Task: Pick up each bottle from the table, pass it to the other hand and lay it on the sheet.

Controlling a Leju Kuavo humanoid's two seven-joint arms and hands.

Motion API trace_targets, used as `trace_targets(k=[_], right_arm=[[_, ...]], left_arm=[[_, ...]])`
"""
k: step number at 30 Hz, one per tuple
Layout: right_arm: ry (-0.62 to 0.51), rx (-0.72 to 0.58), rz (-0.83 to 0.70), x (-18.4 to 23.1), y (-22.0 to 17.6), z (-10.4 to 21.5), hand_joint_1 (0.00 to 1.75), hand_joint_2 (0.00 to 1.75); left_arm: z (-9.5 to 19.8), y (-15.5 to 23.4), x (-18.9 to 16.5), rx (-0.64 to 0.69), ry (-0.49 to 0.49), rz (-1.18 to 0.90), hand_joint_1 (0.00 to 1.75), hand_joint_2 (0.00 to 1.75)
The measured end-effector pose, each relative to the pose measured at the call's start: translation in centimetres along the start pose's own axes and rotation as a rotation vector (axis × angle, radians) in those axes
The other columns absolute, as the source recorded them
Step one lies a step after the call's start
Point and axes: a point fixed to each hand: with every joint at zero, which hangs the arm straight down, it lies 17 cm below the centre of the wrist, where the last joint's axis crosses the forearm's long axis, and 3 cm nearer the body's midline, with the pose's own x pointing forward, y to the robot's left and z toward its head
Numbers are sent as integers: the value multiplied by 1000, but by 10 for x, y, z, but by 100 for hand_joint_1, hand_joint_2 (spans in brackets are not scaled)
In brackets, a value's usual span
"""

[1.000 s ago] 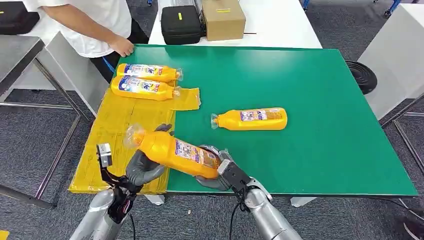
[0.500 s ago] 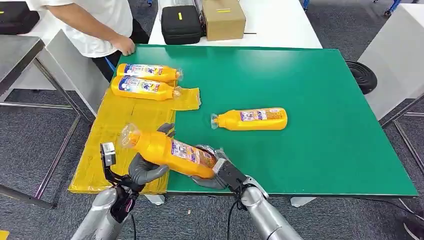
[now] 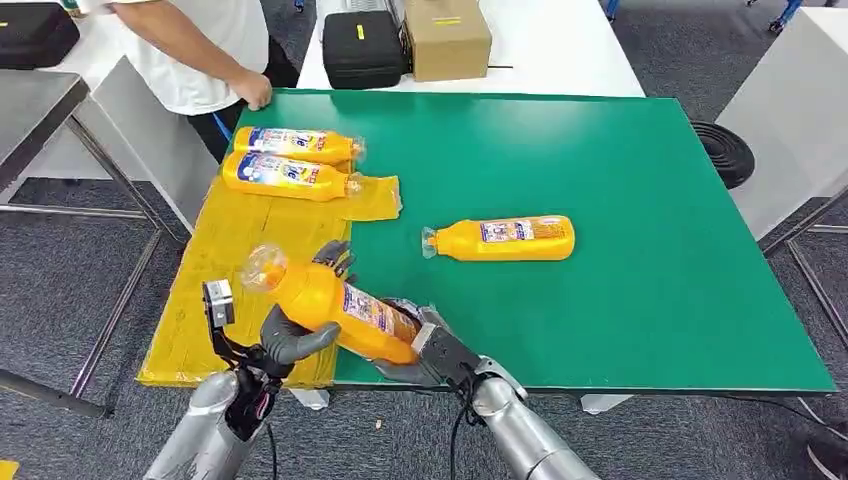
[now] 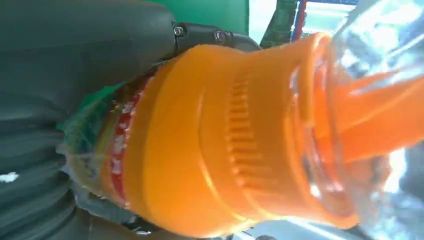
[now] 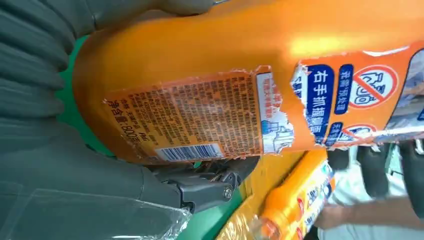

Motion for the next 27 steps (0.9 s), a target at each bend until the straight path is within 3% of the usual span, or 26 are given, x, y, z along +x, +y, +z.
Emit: trace_targets(k=[1,3,4,25,26,27], right_arm=[[3,5,1,-1,1,0,175,175],[10,10,0,-3,3,1,175,175],[11,11,1,-4,4,1,175,175],[27,18,0,-9,8,2,175,175],[27,19,0,-9,8,2,9,175],[27,19,0,-9,8,2,0,175]], left_arm=[[-1,0,0,-1,-1,0,164,175],[-2,-1,1,-1,-4,1,164,175],[-2,-1,1,-2,-4,2,175,175],[-4,2,-2,22,5,-23,175,175],[-4,2,-2,22,6,-25,175,175],[-4,3,-2,23,6,-25,175,175]])
